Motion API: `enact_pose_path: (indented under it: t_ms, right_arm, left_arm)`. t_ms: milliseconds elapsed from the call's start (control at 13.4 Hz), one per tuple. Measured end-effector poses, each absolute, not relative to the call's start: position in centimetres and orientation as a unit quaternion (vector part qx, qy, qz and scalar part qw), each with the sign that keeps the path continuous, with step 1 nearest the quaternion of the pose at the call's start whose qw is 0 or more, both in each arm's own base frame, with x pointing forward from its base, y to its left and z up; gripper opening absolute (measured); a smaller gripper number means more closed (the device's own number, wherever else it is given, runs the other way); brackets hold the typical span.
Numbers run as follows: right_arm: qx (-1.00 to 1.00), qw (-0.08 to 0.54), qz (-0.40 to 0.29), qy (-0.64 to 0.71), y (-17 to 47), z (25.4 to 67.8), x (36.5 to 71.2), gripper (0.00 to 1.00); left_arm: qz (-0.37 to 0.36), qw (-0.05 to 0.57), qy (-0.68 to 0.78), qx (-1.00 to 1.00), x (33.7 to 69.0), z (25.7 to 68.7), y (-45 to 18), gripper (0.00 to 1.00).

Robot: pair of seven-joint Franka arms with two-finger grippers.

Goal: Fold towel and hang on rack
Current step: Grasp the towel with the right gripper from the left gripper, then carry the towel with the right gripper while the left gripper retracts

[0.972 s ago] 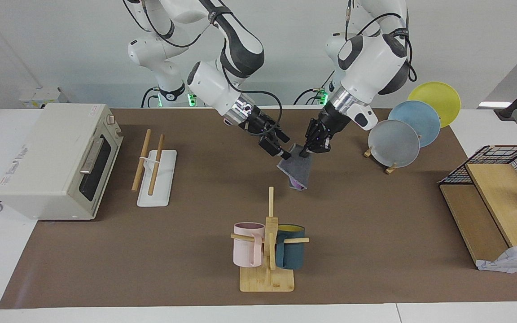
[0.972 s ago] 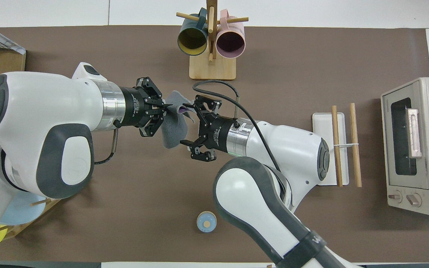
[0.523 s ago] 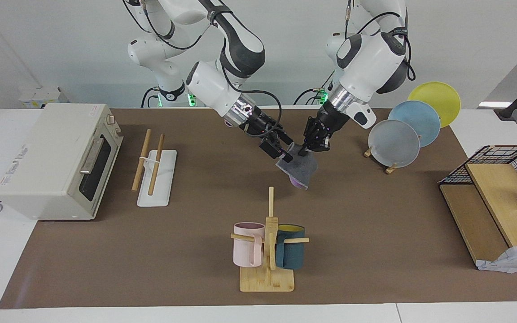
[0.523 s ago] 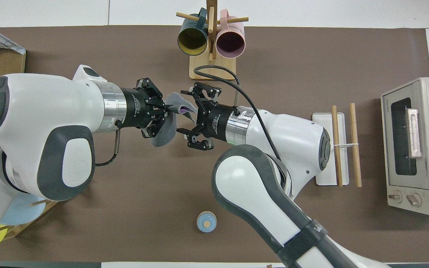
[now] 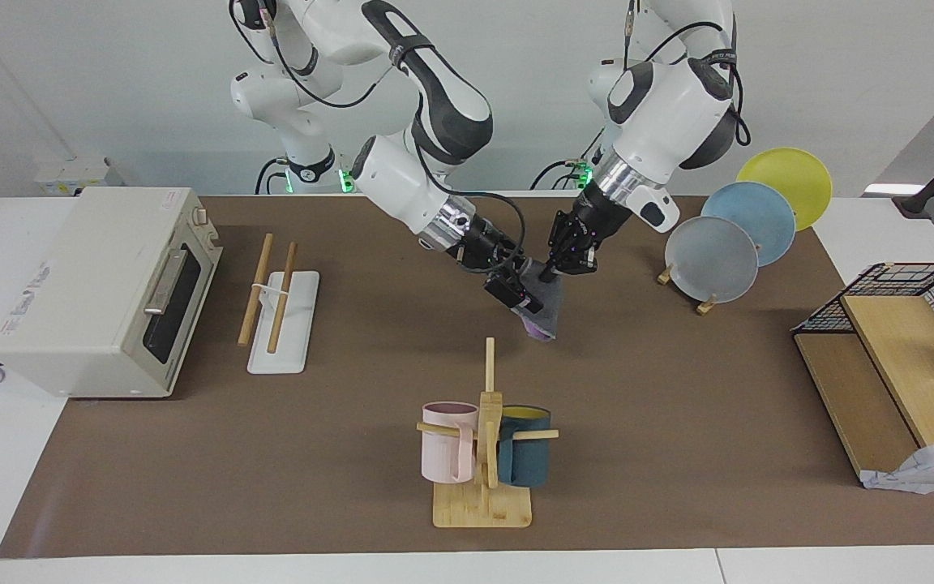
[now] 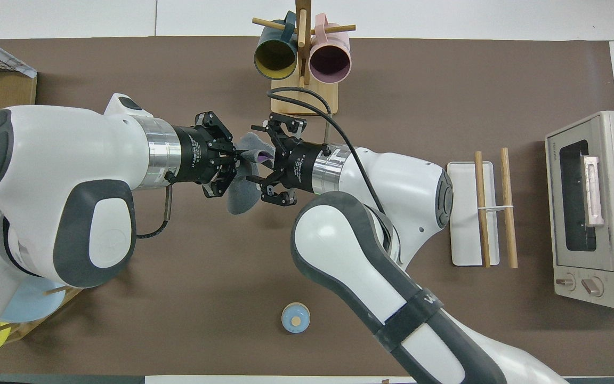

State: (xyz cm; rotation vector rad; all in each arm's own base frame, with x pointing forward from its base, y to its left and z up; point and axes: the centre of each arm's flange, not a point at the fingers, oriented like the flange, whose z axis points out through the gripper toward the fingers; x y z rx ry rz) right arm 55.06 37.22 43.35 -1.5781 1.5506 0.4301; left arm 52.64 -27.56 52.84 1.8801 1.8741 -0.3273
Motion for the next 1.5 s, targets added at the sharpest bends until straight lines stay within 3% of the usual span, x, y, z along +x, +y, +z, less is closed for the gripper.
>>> enact_pose_path:
  t_ms: [150,449,748,822,1047,1346,1495]
  right_arm:
    - [-0.633,0.431,0.172,0.62,37.3,43.5,55.1,0.45]
    - [-0.639,0.433,0.167,0.614,37.3,43.5,55.1,0.02]
    - [-0.652,0.43,0.158,0.604,37.4,43.6,55.1,0.02]
    - [-0.663,0.426,0.153,0.597,37.5,43.7,55.0,0.02]
    - [-0.726,0.393,0.13,0.549,38.3,43.6,54.7,0.02]
    - [-0.853,0.269,0.08,0.439,35.6,43.5,55.4,0.02]
    - [-0.879,0.233,0.08,0.409,31.3,44.5,56.4,0.02]
  left_arm:
    - [-0.119,0.231,0.683,0.682,52.6,52.8,-27.6,0.02]
    - [-0.12,0.231,0.684,0.681,52.6,52.8,-27.6,0.02]
    - [-0.12,0.231,0.684,0.682,52.6,52.9,-27.6,0.02]
    - [-0.119,0.231,0.682,0.684,52.6,52.9,-27.7,0.09]
    - [-0.098,0.232,0.64,0.726,52.2,52.9,-28.3,0.46]
    - [-0.043,0.226,0.523,0.821,53.9,52.5,-24.4,0.99]
    - [-0.021,0.2,0.456,0.867,55.1,51.8,-20.1,1.0]
